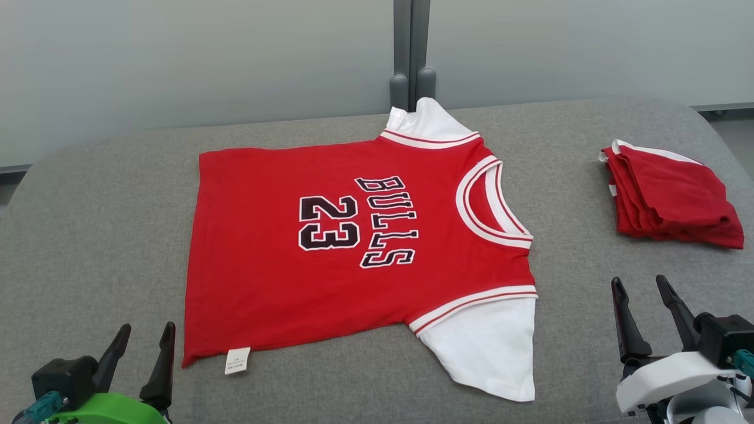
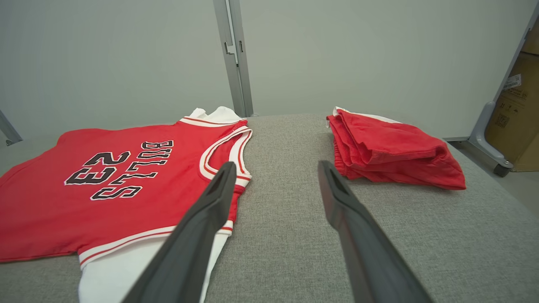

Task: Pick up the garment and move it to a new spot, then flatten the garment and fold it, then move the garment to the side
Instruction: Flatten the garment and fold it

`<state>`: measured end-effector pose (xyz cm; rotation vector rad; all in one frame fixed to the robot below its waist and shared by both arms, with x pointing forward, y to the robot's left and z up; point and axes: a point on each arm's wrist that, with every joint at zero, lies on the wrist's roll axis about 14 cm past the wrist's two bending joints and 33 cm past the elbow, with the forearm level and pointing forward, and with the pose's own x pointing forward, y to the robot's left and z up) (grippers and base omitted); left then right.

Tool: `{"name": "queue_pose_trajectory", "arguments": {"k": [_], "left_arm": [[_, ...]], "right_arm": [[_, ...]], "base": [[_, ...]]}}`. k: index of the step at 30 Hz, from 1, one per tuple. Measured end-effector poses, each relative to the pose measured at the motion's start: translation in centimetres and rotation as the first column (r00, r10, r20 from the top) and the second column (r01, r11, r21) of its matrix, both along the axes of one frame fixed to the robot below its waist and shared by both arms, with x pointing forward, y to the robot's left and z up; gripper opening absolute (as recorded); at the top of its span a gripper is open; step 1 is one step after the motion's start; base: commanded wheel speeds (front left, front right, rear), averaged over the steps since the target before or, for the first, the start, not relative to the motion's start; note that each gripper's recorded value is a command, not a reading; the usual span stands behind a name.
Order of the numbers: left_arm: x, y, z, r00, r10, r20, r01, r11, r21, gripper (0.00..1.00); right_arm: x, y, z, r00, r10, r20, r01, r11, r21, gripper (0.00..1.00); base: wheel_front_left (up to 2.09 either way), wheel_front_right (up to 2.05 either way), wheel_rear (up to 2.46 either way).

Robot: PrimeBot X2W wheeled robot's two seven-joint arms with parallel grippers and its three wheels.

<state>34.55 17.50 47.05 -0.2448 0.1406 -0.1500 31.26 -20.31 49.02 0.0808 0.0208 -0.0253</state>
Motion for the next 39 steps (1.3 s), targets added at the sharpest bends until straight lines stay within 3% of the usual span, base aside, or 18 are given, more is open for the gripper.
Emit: {"name": "queue_pose_trajectory", "arguments": {"k": [30, 39], "left_arm": [[0.5, -0.1, 0.0, 1.000, 0.003, 0.009, -0.002, 1.000, -0.005, 1.00], [0.2, -0.2, -0.8, 1.000, 0.004, -0.015, -0.004, 1.000, -0.006, 1.00]], "right_arm": [[0.2, 1.1, -1.8, 0.999, 0.017, -0.051, -0.017, 1.000, 0.003, 1.00], [-0.5, 3.4, -3.7, 0.990, 0.089, -0.111, -0.085, 0.996, 0.039, 1.00]], "base": [[0.00, 0.00, 0.00], [0.00, 0.00, 0.00]]}}
